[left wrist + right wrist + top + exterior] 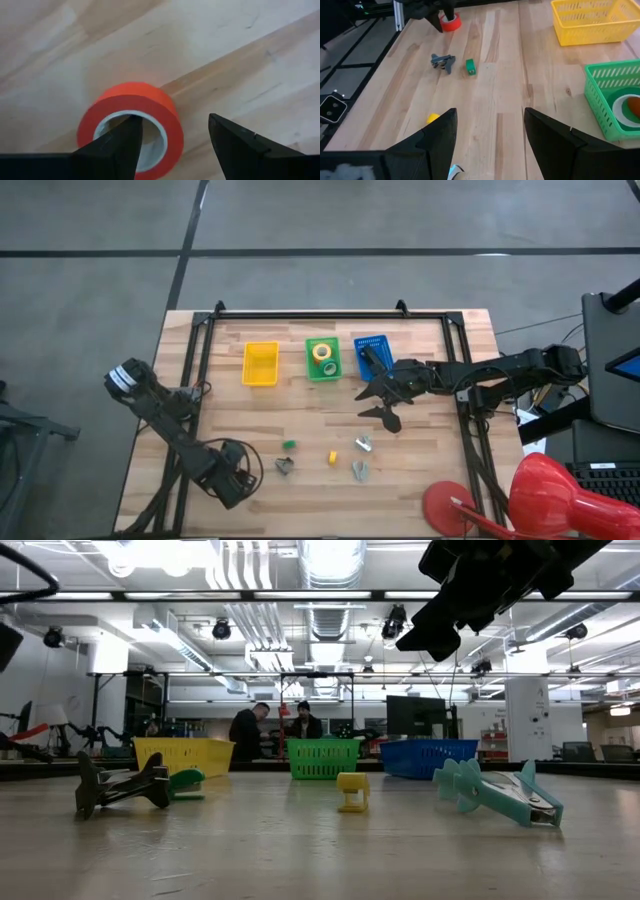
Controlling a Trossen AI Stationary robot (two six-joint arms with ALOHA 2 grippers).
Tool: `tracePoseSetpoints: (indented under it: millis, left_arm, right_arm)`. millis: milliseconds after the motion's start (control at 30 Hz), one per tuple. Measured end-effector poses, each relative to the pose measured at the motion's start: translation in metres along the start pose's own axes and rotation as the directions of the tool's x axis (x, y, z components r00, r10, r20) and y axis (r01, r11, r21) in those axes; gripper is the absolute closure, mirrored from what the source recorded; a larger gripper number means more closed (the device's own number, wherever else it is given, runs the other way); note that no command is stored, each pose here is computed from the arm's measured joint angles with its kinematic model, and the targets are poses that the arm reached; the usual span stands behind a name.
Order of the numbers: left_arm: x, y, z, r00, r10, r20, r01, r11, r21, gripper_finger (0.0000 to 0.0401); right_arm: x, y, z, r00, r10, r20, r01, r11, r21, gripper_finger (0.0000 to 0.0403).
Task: Pick and place Stapler, Stapler remover, tape
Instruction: Put the red tape into the green bin
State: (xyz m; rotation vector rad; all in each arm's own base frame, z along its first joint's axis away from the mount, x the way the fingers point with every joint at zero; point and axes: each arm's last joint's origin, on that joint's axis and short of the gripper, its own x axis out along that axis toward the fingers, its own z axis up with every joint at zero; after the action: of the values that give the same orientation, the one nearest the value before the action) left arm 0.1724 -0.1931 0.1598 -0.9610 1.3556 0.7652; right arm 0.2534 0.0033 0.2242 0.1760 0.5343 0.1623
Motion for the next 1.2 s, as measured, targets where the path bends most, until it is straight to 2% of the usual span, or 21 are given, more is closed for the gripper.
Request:
tracePoseSetpoints:
  millis: [167, 500, 667, 1033, 1100, 1200]
  left_arm:
    - [0.008, 0.005, 0.002, 1.0, -0.016, -0.008, 0.016, 1.0, 0.006, 0.0174]
    - [0.008, 0.005, 0.003, 0.999, -0.028, 0.018, 0.026, 0.996, 0.09, 0.0185]
    - [0.008, 0.006, 0.004, 0.999, -0.025, 0.043, 0.02, 0.992, 0.123, 0.0219]
    - [0.01, 0.01, 0.009, 0.991, -0.017, 0.13, -0.001, 0.991, 0.135, 0.0326]
    - [0.011, 0.011, 0.01, 0.991, -0.011, 0.136, -0.005, 0.994, 0.113, 0.0336]
    - [0.011, 0.011, 0.011, 0.989, -0.013, 0.145, -0.011, 0.987, 0.16, 0.0342]
  right_arm:
    - [0.0, 0.0, 0.0, 1.0, 0.0, 0.0, 0.0, 1.0, 0.003, 0.0178]
    - [0.0, 0.0, 0.001, 1.0, 0.0, 0.006, 0.0, 1.0, -0.002, 0.0177]
    - [0.0, 0.0, 0.001, 1.0, 0.001, 0.006, 0.0, 1.0, -0.01, 0.0177]
    - [0.0, 0.0, 0.0, 1.0, 0.0, 0.007, 0.0, 1.0, -0.021, 0.0177]
    - [0.0, 0.0, 0.0, 1.0, 0.0, 0.005, 0.0, 1.0, -0.021, 0.0179]
    - [0.001, 0.0, -0.003, 1.0, -0.001, -0.003, 0.001, 1.0, -0.019, 0.0179]
